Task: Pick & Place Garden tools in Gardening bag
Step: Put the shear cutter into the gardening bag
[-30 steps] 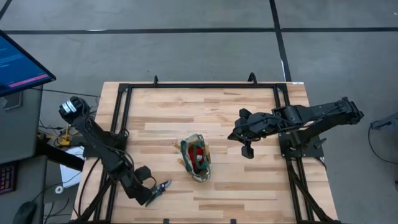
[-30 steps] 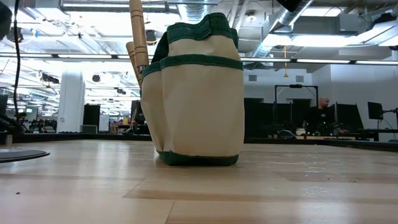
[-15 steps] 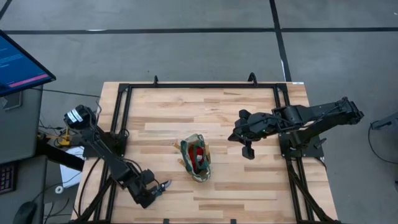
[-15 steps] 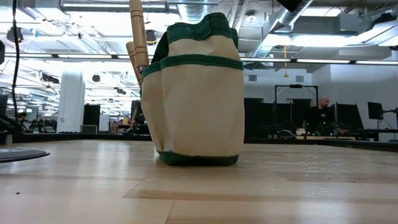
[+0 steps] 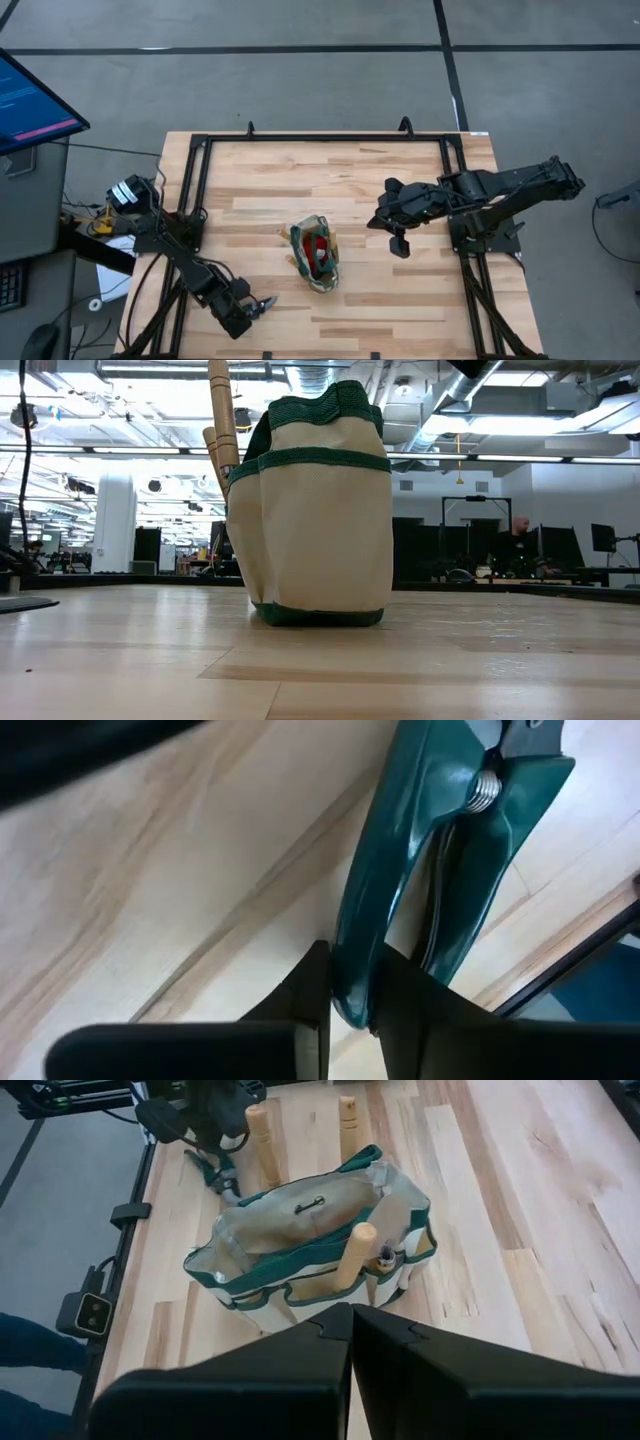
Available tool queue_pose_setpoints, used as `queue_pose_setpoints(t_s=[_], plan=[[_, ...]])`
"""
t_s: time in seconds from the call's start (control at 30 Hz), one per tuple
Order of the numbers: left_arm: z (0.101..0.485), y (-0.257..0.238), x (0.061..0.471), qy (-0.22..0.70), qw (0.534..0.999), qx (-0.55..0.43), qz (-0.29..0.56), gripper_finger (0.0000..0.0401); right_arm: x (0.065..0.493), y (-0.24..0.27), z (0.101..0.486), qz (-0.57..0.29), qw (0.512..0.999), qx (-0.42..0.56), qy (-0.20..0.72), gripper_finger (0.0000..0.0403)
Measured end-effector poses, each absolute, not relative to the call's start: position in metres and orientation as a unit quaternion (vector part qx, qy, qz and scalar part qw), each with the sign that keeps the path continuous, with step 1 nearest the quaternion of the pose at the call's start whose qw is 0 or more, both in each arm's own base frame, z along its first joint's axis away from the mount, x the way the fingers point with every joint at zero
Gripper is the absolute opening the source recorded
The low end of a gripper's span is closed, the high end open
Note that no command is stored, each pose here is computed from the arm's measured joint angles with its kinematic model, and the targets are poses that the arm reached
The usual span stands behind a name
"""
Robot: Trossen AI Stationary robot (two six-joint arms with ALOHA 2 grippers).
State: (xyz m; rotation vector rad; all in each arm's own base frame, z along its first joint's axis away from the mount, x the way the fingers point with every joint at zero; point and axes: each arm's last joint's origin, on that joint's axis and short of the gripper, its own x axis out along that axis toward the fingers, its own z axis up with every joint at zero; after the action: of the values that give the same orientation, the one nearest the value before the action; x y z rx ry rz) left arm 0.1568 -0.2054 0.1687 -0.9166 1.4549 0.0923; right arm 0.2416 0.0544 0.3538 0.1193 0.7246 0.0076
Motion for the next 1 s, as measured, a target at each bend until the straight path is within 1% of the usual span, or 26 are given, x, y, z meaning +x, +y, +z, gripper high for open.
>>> queue_pose_setpoints(t_s=[0.17, 0.23, 0.33, 0.43, 0.6, 0.67, 0.73, 0.8, 0.83, 0.9, 1.0], plan=[[0.179, -0.2, 0.155, 0.624, 0.65, -0.431, 0.048, 0.0045, 0.242, 0.054, 0.354, 0.004, 0.935, 0.058, 0.351, 0.0], [0.188, -0.194, 0.155, 0.614, 0.646, -0.451, 0.045, 0.0045, 0.243, 0.054, 0.356, 0.008, 0.938, 0.051, 0.342, 0.0], [0.207, -0.185, 0.154, 0.583, 0.648, -0.489, 0.038, 0.0045, 0.248, 0.055, 0.361, 0.023, 0.95, 0.027, 0.31, 0.0], [0.224, -0.172, 0.153, 0.548, 0.637, -0.54, 0.05, 0.0045, 0.253, 0.057, 0.369, 0.04, 0.964, -0.009, 0.263, 0.0], [0.258, -0.142, 0.152, 0.431, 0.619, -0.653, 0.069, 0.0045, 0.259, 0.062, 0.383, 0.07, 0.976, -0.111, 0.173, 0.0], [0.273, -0.127, 0.149, 0.364, 0.616, -0.695, 0.069, 0.0045, 0.267, 0.064, 0.385, 0.078, 0.973, -0.163, 0.143, 0.0], [0.287, -0.114, 0.146, 0.293, 0.617, -0.728, 0.065, 0.0045, 0.271, 0.069, 0.382, 0.091, 0.963, -0.215, 0.136, 0.0], [0.298, -0.102, 0.144, 0.229, 0.615, -0.752, 0.061, 0.0045, 0.279, 0.074, 0.381, 0.094, 0.957, -0.248, 0.118, 0.0005], [0.303, -0.097, 0.142, 0.203, 0.611, -0.763, 0.057, 0.0045, 0.284, 0.076, 0.38, 0.093, 0.955, -0.26, 0.112, 0.001], [0.311, -0.09, 0.142, 0.166, 0.605, -0.777, 0.049, 0.0045, 0.292, 0.078, 0.369, 0.094, 0.945, -0.282, 0.133, 0.0029], [0.316, -0.085, 0.144, 0.136, 0.597, -0.789, 0.045, 0.0045, 0.311, 0.083, 0.36, 0.096, 0.94, -0.294, 0.14, 0.007]])
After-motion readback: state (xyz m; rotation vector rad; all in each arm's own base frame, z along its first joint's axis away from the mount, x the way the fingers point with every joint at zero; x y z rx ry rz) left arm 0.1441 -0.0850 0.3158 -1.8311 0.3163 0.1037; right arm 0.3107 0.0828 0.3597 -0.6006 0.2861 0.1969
